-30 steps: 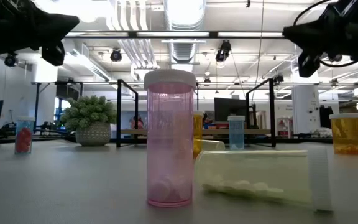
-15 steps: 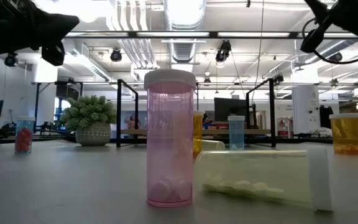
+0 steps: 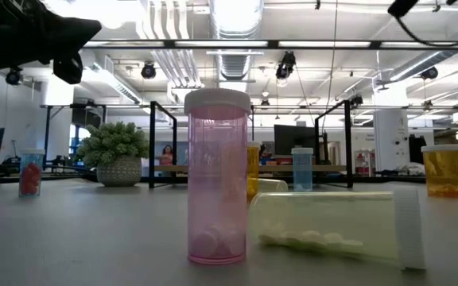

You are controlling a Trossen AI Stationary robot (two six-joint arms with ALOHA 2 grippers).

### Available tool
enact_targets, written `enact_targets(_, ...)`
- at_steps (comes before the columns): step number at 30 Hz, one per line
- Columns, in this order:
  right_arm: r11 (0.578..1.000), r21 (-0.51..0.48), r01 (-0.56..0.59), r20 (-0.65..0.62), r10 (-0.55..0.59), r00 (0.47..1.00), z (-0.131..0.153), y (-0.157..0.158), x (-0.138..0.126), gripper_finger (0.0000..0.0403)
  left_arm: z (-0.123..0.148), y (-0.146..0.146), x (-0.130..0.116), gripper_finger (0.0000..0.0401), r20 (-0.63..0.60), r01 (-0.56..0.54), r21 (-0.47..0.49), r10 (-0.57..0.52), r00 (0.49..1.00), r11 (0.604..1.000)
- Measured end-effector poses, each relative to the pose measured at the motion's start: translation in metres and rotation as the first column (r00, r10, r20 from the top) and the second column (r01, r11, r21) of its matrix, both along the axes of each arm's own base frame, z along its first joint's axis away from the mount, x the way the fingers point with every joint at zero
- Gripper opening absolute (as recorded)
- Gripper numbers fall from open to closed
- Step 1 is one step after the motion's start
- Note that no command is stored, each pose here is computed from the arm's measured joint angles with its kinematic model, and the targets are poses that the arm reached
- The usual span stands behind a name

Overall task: Pick and place medicine bottles onto shelf by color
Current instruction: Put the top right blue pill bottle on the shelf

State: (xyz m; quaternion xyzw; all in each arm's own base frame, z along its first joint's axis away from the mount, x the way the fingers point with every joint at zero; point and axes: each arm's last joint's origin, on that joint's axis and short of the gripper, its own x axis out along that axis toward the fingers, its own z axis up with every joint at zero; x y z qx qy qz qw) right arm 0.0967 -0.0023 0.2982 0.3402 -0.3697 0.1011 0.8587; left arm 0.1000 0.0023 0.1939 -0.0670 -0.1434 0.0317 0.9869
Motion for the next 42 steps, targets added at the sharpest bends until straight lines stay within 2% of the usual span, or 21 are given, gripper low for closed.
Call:
enact_targets(4, 0.998, -0.047, 0.049, -0.178, -0.056, 0.982, 0.022, 0.000, 0.005, 0.0018, 0.000, 0.000, 0.000, 0.0000, -0.001, 0.000, 0.000, 0.000, 1.000, 1.000)
enact_targets(7, 0.997, -0.052, 0.052, -0.395, -0.069, 0.916, 0.037, -0.001, 0.009, 0.0018, 0.000, 0.000, 0.000, 0.0000, -0.001, 0.000, 0.000, 0.000, 1.000, 1.000)
enact_targets(9, 0.995, -0.084, 0.055, -0.526, -0.091, 0.846, 0.046, -0.001, 0.011, 0.0018, 0.000, 0.000, 0.000, 0.0000, 0.000, 0.000, 0.000, 0.000, 1.000, 1.000)
enact_targets(12, 0.985, -0.136, 0.101, -0.697, -0.168, 0.697, 0.056, -0.003, 0.018, 0.0018, 0.000, 0.000, 0.000, 0.0000, 0.000, 0.000, 0.000, 0.000, 1.000, 1.000)
enact_targets(14, 0.975, -0.133, 0.179, -0.774, -0.216, 0.595, 0.062, -0.006, 0.020, 0.0018, 0.000, 0.000, 0.000, 0.0000, -0.001, 0.000, 0.000, 0.000, 1.000, 1.000)
enact_targets(16, 0.968, -0.108, 0.229, -0.835, -0.213, 0.508, 0.066, -0.007, 0.024, 0.0018, 0.000, 0.000, 0.000, 0.0000, 0.000, 0.000, 0.000, 0.000, 1.000, 1.000)
enact_targets(20, 0.974, -0.087, 0.210, -0.891, -0.170, 0.421, 0.073, -0.006, 0.042, 0.0018, 0.000, 0.000, 0.000, 0.0000, -0.001, 0.000, 0.000, 0.000, 1.000, 1.000)
enact_targets(28, 0.990, -0.046, 0.132, -0.932, -0.090, 0.351, 0.072, -0.004, 0.082, 0.0018, 0.000, 0.000, 0.000, 0.0000, -0.001, 0.000, 0.000, 0.000, 1.000, 1.000)
enact_targets(33, 0.995, 0.075, 0.058, -0.949, 0.053, 0.310, 0.068, 0.000, 0.107, 0.0018, 0.000, 0.000, 0.000, 0.0000, -0.001, 0.000, 0.000, 0.000, 1.000, 1.000)
enact_targets(36, 0.996, 0.092, 0.014, -0.965, 0.085, 0.248, 0.061, 0.002, 0.123, 0.0018, 0.000, 0.000, 0.000, 0.0000, 0.000, 0.000, 0.000, 0.000, 1.000, 1.000)
enact_targets(39, 0.996, 0.095, 0.000, -0.957, 0.091, 0.274, 0.069, 0.005, 0.135, 0.0018, 0.000, 0.000, 0.000, 0.0000, 0.000, 0.000, 0.000, 0.000, 1.000, 1.000)
enact_targets(42, 0.994, 0.106, 0.004, -0.969, 0.103, 0.226, 0.063, 0.007, 0.149, 0.0018, 0.000, 0.000, 0.000, 0.0000, -0.001, 0.000, 0.000, 0.000, 1.000, 1.000)
